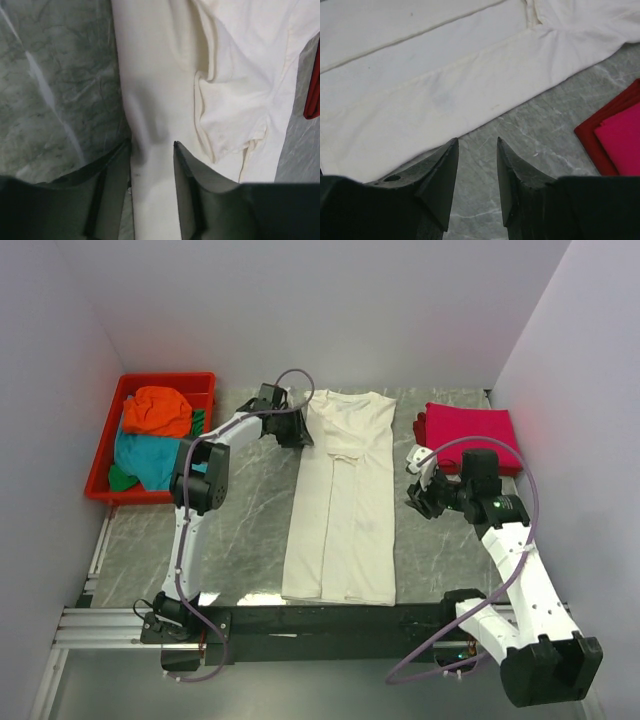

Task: Fold and stack the t-shirts
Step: Fold the tshirt

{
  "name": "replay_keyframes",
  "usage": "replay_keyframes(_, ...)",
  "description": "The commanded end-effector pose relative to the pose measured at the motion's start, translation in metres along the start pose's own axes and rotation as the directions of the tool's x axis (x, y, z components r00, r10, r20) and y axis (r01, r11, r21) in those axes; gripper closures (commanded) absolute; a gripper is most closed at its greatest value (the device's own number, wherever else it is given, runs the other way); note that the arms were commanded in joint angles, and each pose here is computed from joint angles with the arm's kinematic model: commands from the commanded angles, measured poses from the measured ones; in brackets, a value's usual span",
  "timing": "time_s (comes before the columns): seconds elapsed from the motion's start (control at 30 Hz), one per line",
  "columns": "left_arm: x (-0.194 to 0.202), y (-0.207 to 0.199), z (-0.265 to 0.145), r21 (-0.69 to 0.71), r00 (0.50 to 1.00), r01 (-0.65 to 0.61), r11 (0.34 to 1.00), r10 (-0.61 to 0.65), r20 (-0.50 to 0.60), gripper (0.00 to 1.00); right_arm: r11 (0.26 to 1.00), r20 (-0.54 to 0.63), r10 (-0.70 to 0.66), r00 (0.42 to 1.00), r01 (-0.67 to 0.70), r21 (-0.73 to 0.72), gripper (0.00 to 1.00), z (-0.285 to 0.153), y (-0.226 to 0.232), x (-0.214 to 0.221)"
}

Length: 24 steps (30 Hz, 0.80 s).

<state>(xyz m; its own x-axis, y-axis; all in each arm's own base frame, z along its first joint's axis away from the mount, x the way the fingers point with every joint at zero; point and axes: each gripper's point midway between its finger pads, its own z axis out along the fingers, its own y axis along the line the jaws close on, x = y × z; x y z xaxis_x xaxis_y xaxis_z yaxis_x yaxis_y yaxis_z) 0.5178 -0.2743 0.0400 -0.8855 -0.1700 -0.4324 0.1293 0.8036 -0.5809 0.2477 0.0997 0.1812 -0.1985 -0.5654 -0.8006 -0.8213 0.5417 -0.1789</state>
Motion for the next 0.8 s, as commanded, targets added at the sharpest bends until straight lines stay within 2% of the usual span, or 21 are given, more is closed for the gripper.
replay_keyframes(0.0,0.015,-0.005,0.006,0.019,0.998,0.006,1.000,-0.005,-0.065,0.59,0.999,0.068,0.030,0.997,-0.031,0.021,0.56,-0.003,-0.010,-0.015)
replay_keyframes(0.1,0.019,0.009,0.007,-0.039,0.998,0.007,0.999,-0.010,-0.069,0.76,0.999,0.069,0.046,0.997,-0.046,0.008,0.56,-0.003,-0.010,-0.014)
replay_keyframes(0.13,0.018,0.013,0.005,-0.057,0.998,0.010,0.998,-0.014,-0.064,0.87,0.999,0.071,0.048,0.996,-0.049,0.010,0.56,-0.004,-0.011,-0.014)
replay_keyframes(0.2,0.020,0.022,0.000,-0.079,0.998,0.022,0.997,-0.026,-0.059,0.99,0.998,0.073,0.055,0.996,-0.055,0.000,0.56,-0.003,-0.009,-0.014)
replay_keyframes(0.23,0.010,0.025,-0.008,-0.095,0.999,0.023,0.995,-0.025,-0.022,1.00,0.998,0.072,0.056,0.996,-0.056,0.002,0.56,-0.003,-0.010,-0.013)
replay_keyframes(0.6,0.018,0.067,-0.062,-0.187,0.995,0.093,0.978,-0.083,0.063,0.99,0.995,0.021,0.093,0.995,-0.092,-0.036,0.56,0.007,-0.011,-0.002)
replay_keyframes(0.7,0.003,0.059,-0.081,-0.176,0.992,0.077,0.981,-0.058,0.114,0.76,0.994,0.002,0.096,0.995,-0.096,-0.056,0.56,0.010,-0.010,0.003)
replay_keyframes(0.73,-0.005,0.055,-0.088,-0.178,0.990,0.054,0.982,-0.030,0.137,0.65,0.992,-0.010,0.100,0.995,-0.101,-0.070,0.56,0.013,-0.009,0.006)
replay_keyframes(0.77,-0.020,0.041,-0.105,-0.164,0.982,0.024,0.986,0.008,0.190,0.62,0.992,-0.014,0.096,0.995,-0.097,-0.083,0.54,0.014,-0.008,0.007)
